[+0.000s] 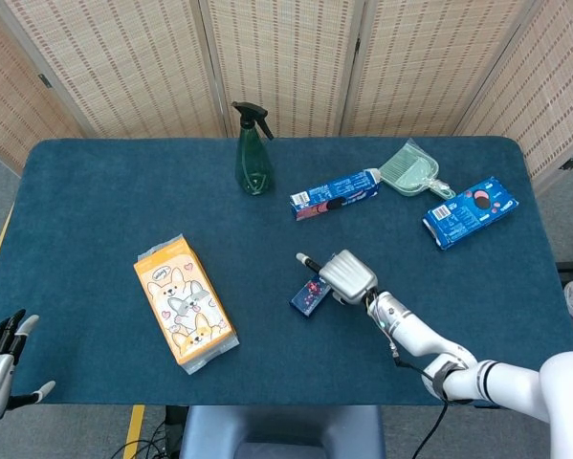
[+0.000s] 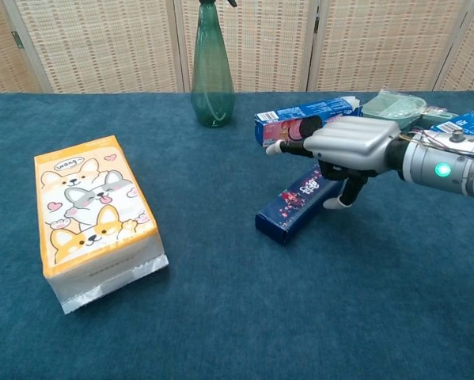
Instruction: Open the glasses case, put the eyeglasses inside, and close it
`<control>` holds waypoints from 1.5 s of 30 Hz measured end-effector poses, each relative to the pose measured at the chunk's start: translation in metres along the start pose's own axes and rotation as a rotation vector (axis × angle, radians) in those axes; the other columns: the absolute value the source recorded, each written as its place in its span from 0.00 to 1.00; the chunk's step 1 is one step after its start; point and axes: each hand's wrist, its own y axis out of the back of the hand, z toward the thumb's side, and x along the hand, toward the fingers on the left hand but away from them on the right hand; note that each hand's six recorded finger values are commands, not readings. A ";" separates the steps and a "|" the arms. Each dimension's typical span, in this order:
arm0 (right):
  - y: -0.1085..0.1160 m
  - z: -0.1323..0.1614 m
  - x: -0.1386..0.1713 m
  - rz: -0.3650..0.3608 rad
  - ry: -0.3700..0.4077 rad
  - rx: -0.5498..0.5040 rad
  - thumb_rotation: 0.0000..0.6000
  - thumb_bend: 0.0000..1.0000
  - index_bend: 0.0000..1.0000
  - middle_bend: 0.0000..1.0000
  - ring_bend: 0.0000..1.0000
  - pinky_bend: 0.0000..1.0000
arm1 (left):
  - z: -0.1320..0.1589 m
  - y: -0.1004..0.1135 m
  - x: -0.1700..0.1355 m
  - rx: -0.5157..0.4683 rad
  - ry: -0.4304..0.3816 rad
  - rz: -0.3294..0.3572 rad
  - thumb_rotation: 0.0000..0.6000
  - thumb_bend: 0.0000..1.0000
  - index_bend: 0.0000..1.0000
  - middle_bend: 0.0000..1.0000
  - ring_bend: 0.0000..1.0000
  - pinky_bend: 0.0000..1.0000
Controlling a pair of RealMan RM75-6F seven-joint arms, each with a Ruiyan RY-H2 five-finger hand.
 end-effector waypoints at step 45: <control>0.017 -0.067 0.080 -0.102 -0.275 -0.051 1.00 0.25 0.00 0.44 0.46 0.56 | 0.009 0.001 0.020 -0.006 -0.031 0.031 1.00 0.13 0.00 0.00 0.00 0.16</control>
